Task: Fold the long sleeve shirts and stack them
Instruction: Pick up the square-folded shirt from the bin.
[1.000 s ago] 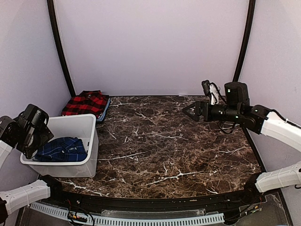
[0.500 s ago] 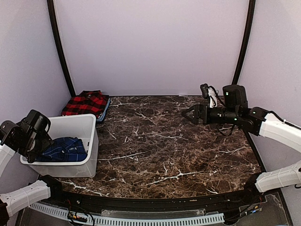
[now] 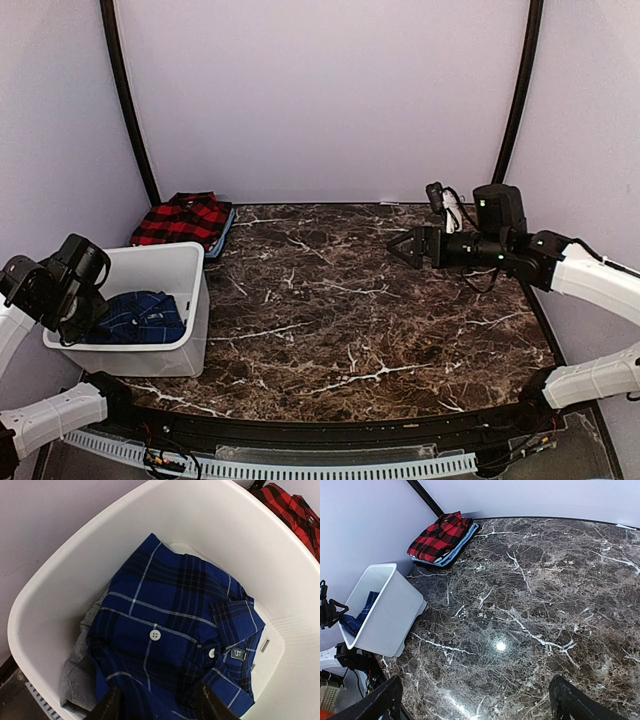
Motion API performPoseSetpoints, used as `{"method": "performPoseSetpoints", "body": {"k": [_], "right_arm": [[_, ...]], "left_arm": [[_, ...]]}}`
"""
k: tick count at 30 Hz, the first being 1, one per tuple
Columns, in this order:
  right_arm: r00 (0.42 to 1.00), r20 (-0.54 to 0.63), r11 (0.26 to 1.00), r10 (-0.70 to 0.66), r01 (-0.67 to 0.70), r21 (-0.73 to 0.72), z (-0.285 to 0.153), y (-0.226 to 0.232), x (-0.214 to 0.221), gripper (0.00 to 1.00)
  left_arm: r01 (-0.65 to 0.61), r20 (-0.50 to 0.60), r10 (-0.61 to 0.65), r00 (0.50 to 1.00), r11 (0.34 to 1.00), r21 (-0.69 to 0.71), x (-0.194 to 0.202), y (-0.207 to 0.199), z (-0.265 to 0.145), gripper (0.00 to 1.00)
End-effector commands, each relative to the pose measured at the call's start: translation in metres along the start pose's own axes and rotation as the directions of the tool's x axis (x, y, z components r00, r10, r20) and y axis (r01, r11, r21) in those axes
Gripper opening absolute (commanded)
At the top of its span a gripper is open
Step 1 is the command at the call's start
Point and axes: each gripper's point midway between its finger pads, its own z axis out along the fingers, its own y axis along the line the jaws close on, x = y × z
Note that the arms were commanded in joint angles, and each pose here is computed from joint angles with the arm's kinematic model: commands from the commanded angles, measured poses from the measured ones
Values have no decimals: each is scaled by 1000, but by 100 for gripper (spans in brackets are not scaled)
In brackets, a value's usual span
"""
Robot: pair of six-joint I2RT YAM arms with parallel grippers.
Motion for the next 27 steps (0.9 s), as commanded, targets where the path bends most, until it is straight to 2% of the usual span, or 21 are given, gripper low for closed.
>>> {"method": "performPoseSetpoints", "body": {"k": [1,4,6,8,13,19,23,27], "right_arm": [[999,45,999,-14,16,-41,-7,11,-8,99],[999,46,999,-16,17,-42,-9,11,-7,99],[999,45,999,-16,18,-42,-9,11,-6,99],[999,46,999,-15,17,-42,-10,11,-6,98],[999,51,999,-13,15,-42,-12,13,-9,99],[998,63,999,-6,8,-36,-12,13,-16,99],[997,80,1000,-5,7,-18,-14,12,-21,99],[994,106,1000,-19,19,3,-18,13,-34,99]], "left_arm": [[-22,-24,21,999,999,-33,6,5,4,38],[-13,-19,13,1000,1000,-28,5,5,3,25],[-2,-12,1,1000,1000,-23,3,4,2,5],[19,10,-19,1000,1000,3,-5,-1,-3,0],[33,107,-51,993,987,158,-48,-38,-35,0],[-55,218,-36,975,917,394,-106,-119,-83,0],[-128,292,-50,955,819,560,-143,-171,-129,0],[-204,348,-102,932,647,735,-177,-225,-188,0]]}}
